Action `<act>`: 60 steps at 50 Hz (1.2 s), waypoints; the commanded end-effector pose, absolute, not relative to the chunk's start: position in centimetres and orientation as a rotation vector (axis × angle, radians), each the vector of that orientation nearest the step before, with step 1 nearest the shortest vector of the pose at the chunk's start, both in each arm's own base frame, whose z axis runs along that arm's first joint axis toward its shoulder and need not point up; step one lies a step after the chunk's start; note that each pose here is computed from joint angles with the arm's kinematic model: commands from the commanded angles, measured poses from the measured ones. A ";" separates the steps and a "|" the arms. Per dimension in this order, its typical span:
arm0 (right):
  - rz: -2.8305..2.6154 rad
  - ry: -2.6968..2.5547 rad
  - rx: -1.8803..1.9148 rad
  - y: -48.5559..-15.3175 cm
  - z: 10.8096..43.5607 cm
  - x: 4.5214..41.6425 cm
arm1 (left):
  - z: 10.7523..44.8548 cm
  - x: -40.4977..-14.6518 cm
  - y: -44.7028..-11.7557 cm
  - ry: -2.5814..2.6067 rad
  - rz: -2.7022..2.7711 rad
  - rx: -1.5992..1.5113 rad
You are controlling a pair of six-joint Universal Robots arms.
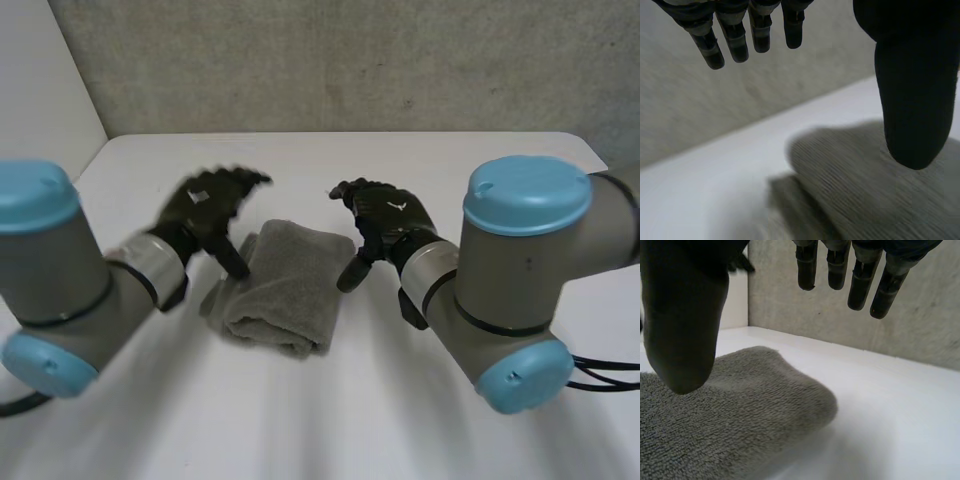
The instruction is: Fold the towel.
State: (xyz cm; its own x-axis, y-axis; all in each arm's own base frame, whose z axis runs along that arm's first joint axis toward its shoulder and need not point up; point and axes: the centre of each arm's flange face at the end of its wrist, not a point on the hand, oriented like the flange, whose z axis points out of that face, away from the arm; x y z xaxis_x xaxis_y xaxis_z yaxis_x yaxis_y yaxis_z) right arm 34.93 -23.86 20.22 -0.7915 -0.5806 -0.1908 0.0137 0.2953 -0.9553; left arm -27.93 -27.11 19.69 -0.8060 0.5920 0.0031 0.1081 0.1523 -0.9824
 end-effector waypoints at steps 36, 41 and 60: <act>-2.042 1.910 -0.562 -23.9 32.2 31.2 | 31.5 -28.6 -26.3 -1.774 1.933 -0.514; -2.156 1.914 -0.575 -23.7 34.8 28.4 | 33.4 -27.6 -25.4 -1.830 1.926 -0.469; -2.131 2.005 -0.576 -24.5 35.9 26.0 | 37.8 -24.2 -25.2 -1.813 2.082 -0.344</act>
